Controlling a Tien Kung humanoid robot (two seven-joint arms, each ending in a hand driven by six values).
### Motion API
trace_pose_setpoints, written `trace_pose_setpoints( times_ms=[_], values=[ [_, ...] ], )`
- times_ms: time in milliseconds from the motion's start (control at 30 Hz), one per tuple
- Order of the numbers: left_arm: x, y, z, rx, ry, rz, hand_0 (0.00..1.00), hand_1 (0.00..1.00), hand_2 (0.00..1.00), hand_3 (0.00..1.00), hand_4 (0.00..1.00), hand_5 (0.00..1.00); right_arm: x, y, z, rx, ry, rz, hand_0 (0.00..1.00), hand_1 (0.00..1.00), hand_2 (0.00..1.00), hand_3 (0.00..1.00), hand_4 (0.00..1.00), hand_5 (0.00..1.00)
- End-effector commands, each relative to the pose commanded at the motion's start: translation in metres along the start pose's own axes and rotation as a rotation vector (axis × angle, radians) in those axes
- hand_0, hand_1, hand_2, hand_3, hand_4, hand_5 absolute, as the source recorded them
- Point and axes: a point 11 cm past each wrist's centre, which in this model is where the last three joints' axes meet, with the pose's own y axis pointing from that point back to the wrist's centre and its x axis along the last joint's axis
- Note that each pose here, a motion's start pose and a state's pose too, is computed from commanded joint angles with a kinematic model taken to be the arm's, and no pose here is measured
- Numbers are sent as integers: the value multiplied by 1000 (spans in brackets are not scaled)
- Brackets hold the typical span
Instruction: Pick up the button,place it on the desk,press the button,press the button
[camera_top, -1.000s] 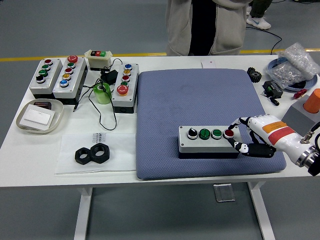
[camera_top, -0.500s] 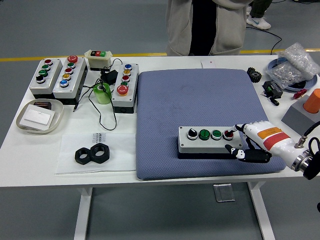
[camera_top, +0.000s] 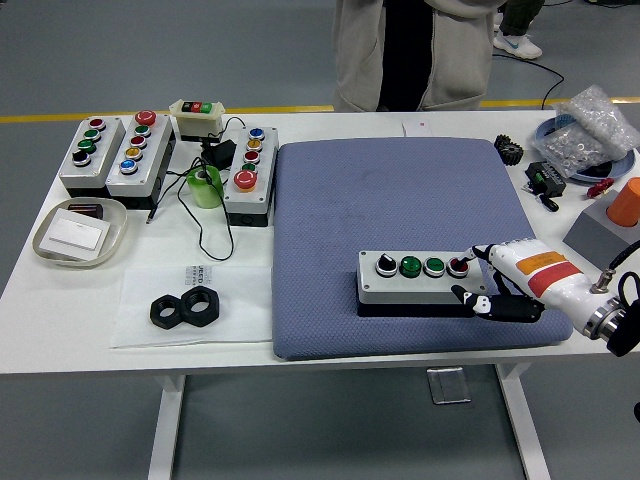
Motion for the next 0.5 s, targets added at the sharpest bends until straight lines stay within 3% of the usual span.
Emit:
trace_pose_setpoints(
  times_ms=[500],
  values=[
    [1, 0, -2, 5, -4, 2, 769, 826, 863, 824, 622, 998, -3, 1, 1, -8, -1, -9, 157, 42, 139, 684, 635, 766]
  ],
)
